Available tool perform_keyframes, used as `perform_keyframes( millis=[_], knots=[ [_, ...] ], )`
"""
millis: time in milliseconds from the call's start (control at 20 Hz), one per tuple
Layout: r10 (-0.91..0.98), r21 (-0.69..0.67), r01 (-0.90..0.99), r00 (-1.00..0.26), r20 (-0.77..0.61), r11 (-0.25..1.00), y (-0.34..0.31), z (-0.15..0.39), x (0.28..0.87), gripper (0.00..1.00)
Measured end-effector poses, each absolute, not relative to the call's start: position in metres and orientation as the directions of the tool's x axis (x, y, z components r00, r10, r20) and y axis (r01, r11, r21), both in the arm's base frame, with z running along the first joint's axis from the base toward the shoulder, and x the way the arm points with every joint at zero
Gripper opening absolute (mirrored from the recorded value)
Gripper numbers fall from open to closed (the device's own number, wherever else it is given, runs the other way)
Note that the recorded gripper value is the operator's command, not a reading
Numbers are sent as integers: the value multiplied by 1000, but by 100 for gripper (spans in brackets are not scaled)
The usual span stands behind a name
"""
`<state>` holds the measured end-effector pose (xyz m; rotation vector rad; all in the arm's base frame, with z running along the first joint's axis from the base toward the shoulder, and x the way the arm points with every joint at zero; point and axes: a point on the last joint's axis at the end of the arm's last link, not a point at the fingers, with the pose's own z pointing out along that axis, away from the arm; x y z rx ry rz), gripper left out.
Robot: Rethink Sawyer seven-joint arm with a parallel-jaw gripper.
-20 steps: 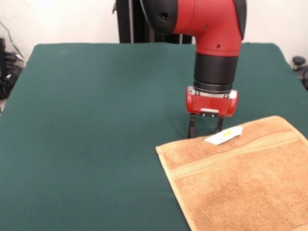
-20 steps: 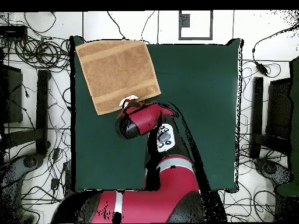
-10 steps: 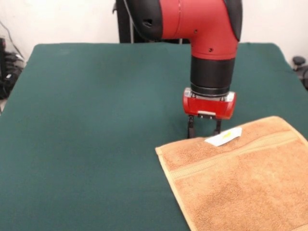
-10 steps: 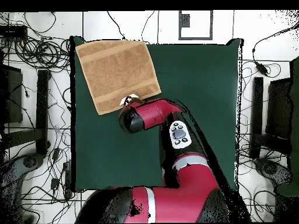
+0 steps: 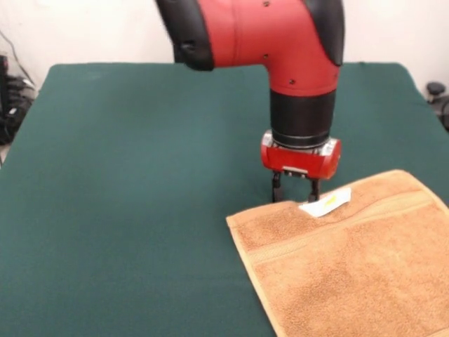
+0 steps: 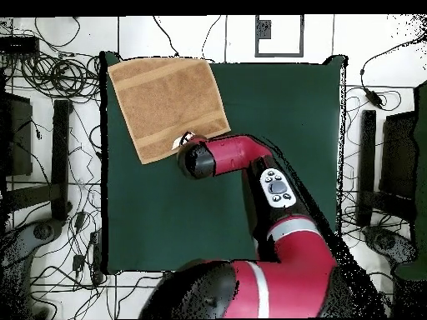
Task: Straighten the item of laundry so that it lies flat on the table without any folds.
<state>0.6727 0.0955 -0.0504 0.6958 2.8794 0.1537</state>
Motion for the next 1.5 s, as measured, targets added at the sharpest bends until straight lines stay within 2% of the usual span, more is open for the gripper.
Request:
perform_keyframes(
  millis=[250,900,1500],
  knots=[
    [518,150,503,-852,-78,851,90,-49,681,100],
    [515,127,505,-855,-61,854,91,-48,680,100],
    [579,105,581,-814,45,807,71,-45,671,100]
  ],
)
